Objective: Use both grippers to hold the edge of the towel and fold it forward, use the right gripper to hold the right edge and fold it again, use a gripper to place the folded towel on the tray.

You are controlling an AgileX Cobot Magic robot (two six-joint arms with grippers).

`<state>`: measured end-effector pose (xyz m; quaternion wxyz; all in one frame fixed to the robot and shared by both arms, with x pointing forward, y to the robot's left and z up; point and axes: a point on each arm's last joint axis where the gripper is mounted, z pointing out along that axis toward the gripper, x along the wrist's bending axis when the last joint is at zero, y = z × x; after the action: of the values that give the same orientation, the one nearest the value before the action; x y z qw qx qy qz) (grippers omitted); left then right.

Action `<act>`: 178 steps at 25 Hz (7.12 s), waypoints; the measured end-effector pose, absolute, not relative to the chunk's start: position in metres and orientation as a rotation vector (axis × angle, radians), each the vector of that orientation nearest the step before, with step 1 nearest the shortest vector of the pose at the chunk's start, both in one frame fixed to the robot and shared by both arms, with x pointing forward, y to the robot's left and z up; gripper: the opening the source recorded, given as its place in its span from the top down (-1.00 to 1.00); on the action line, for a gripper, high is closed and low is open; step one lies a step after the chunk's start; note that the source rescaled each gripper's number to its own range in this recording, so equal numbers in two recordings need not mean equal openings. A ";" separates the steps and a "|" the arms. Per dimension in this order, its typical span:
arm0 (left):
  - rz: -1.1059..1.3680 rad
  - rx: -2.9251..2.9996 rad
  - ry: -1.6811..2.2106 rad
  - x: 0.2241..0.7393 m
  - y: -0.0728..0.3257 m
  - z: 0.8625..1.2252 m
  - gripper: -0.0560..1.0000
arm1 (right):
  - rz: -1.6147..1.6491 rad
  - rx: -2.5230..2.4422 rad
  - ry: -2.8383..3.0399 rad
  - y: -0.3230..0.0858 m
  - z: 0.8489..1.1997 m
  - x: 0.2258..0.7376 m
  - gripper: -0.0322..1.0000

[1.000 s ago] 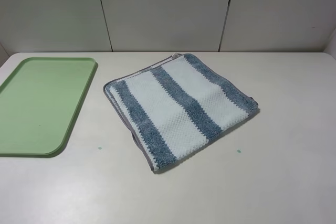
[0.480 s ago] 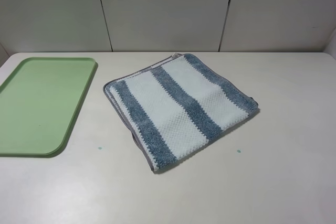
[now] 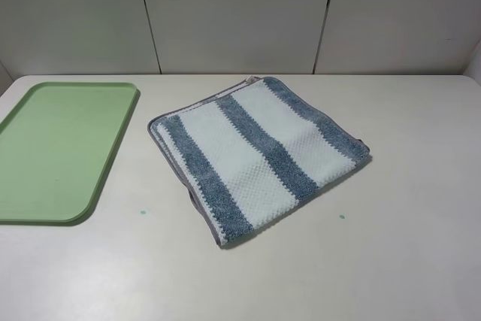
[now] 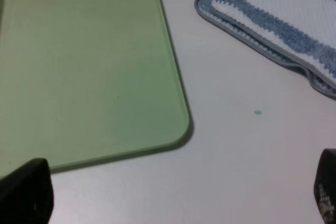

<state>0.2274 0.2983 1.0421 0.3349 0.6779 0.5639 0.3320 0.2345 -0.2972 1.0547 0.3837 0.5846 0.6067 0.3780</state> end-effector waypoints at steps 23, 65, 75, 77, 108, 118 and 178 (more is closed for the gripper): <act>0.692 2.107 1.293 0.332 0.275 1.145 -1.00 | 0.756 1.973 1.681 -0.297 1.178 0.390 -1.00; 0.052 2.771 0.787 0.406 0.041 0.944 -0.96 | 0.285 2.843 1.605 -0.217 0.996 0.595 -1.00; 0.065 2.761 0.791 0.397 0.055 0.918 -0.96 | 0.309 2.870 1.562 -0.191 0.974 0.602 -1.00; 0.073 2.748 0.785 0.398 0.054 0.918 -0.96 | 0.270 2.875 1.558 -0.191 0.967 0.603 -1.00; 0.102 2.721 0.716 0.434 0.000 0.895 -0.94 | 0.209 2.762 1.599 -0.197 0.948 0.610 -1.00; 0.064 2.797 0.738 0.433 0.001 0.868 -0.94 | 0.140 2.808 1.579 -0.208 0.918 0.592 -1.00; 0.112 2.707 0.725 0.438 -0.006 0.870 0.83 | 0.171 2.882 1.542 -0.214 0.869 0.600 0.94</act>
<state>0.4383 -0.0061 0.8705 0.1676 0.9516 0.2547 0.0395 0.6002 -0.2139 0.8686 -0.0657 0.8787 0.4700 0.0522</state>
